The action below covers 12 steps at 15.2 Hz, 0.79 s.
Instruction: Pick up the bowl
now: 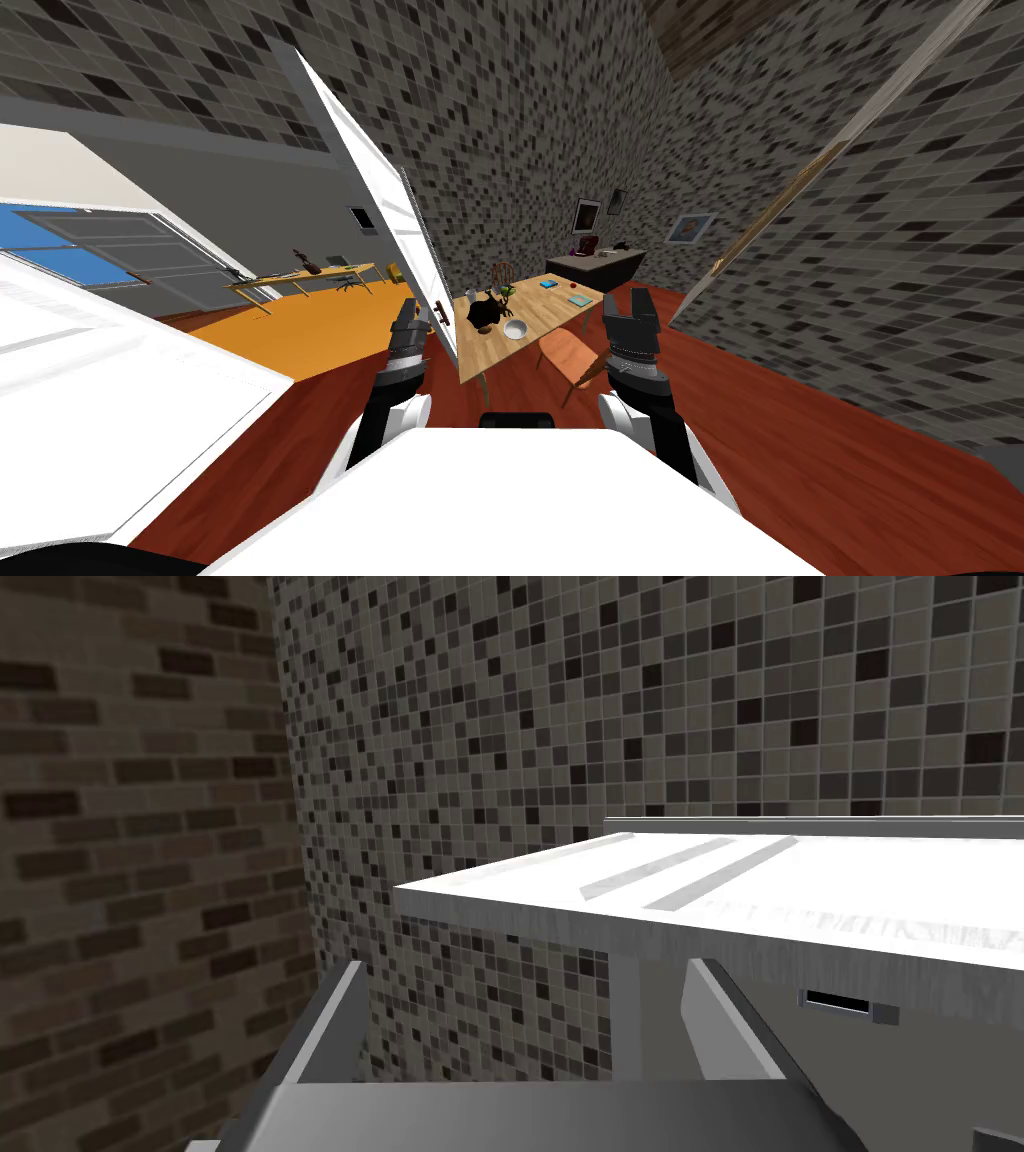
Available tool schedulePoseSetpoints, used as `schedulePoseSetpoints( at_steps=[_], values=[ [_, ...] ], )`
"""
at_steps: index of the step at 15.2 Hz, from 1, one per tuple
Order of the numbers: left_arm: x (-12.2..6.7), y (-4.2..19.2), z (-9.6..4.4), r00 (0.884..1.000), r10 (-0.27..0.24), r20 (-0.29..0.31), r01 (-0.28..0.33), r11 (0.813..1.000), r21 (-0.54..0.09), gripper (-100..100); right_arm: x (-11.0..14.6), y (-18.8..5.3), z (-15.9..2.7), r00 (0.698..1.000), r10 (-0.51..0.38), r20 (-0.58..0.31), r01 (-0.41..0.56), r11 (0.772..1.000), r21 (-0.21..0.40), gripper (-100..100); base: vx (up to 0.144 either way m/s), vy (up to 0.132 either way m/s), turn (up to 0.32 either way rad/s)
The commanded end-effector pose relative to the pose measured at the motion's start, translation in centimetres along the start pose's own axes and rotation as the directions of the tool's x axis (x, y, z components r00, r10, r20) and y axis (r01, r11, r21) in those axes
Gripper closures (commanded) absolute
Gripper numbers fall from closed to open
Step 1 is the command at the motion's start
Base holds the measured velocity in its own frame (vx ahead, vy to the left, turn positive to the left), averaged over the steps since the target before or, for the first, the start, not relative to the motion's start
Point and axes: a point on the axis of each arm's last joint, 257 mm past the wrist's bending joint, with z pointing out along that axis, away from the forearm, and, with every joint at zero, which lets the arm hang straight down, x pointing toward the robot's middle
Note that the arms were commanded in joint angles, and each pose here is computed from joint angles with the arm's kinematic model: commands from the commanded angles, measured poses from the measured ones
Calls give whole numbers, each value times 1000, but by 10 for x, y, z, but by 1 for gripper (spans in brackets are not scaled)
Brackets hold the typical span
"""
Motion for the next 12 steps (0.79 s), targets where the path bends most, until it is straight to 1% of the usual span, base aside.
schedulePoseSetpoints(
  at_steps=[1, 2, 3, 6, 7, 9, 10, 12],
  values=[
    [5, 3, 0, 999, 11, -36, -12, 1000, -4, -100, 0, 0, 0, 1000, 0, 0, 0, 1000, 0, 0, 2, -3, -29],
    [9, 7, 0, 998, 18, -60, -19, 1000, -11, -100, 0, 0, 0, 1000, 0, 0, 0, 1000, 0, 0, 5, -6, -75],
    [9, 7, 0, 998, 19, -62, -19, 1000, -11, -100, 0, 0, 0, 1000, 0, 0, 0, 1000, 0, 0, 6, -5, -60],
    [21, 27, -1, 990, 32, -138, -40, 998, -57, -100, 0, 0, 0, 1000, 0, 0, 0, 1000, 0, 0, 9, -10, -105],
    [21, 27, -1, 990, 33, -139, -41, 998, -56, -100, 0, 0, 0, 1000, 0, 0, 0, 1000, 0, 0, 12, -11, -86],
    [29, 47, -4, 982, 35, -185, -55, 993, -106, -100, 0, 0, 0, 1000, 0, 0, 0, 1000, 0, 0, 14, -16, -123],
    [29, 47, -4, 982, 35, -185, -55, 993, -106, -100, 0, 0, 0, 1000, 0, 0, 0, 1000, 0, 0, 15, -16, -115],
    [36, 70, -8, 974, 31, -226, -70, 984, -165, -100, 0, 0, 0, 1000, 0, 0, 0, 1000, 0, 0, 20, -17, -146]
  ],
)
